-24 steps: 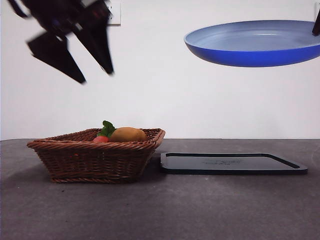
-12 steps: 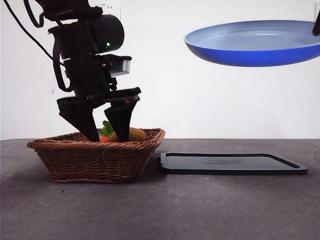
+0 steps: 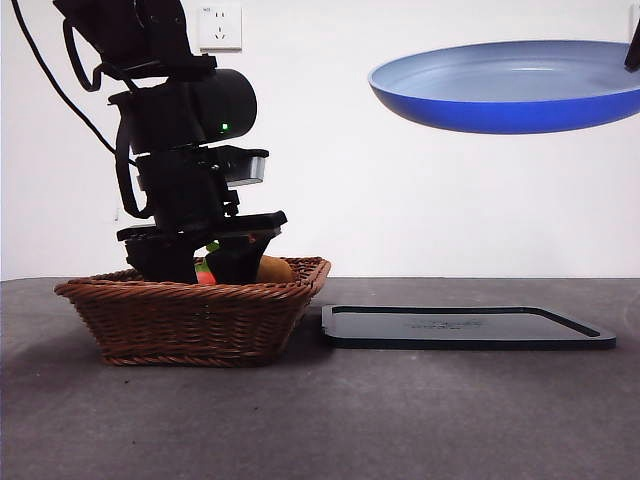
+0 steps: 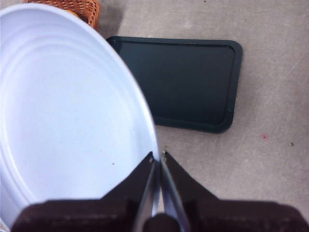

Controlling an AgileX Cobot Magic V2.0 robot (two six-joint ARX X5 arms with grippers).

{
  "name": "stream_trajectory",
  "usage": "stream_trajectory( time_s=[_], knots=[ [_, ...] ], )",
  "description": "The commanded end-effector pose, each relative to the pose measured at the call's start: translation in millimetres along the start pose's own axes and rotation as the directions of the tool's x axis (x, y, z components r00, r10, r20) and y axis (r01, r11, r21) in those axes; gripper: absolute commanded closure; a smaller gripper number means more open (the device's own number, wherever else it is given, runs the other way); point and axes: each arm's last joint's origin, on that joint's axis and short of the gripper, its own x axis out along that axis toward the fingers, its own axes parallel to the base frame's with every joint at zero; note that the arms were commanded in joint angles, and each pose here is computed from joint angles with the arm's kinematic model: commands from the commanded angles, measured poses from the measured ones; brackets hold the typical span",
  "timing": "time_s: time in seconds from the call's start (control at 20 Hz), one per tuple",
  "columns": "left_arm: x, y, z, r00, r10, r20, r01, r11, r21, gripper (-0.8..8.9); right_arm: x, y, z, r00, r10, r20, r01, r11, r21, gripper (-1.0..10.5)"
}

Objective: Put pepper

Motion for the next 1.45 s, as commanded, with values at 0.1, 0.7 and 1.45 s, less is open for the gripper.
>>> stream_trajectory(
  time_s=[0.1,0.7,1.45],
  knots=[
    [4.0,-2.9,2.9,1.000,-0.007,-0.011,0.007,1.000,-0.008,5.76,-3.1,1.3,5.1,1.000,0.008,0.028,-0.007,1.000,-0.017,9.4],
    [-12.8,-3.0,5.0,1.000,-0.008,0.031,0.010,0.998,-0.056,6.90,-2.7,1.1,5.2,1.000,0.008,0.026,-0.007,1.000,-0.016,9.4],
    [-126.9,-42.4,-3.2,0.913,-0.308,0.268,0.289,0.951,0.107,6.90,114.2,-11.8,16.7,0.959,0.134,-0.249,-0.096,0.983,0.158,9.4]
  ],
)
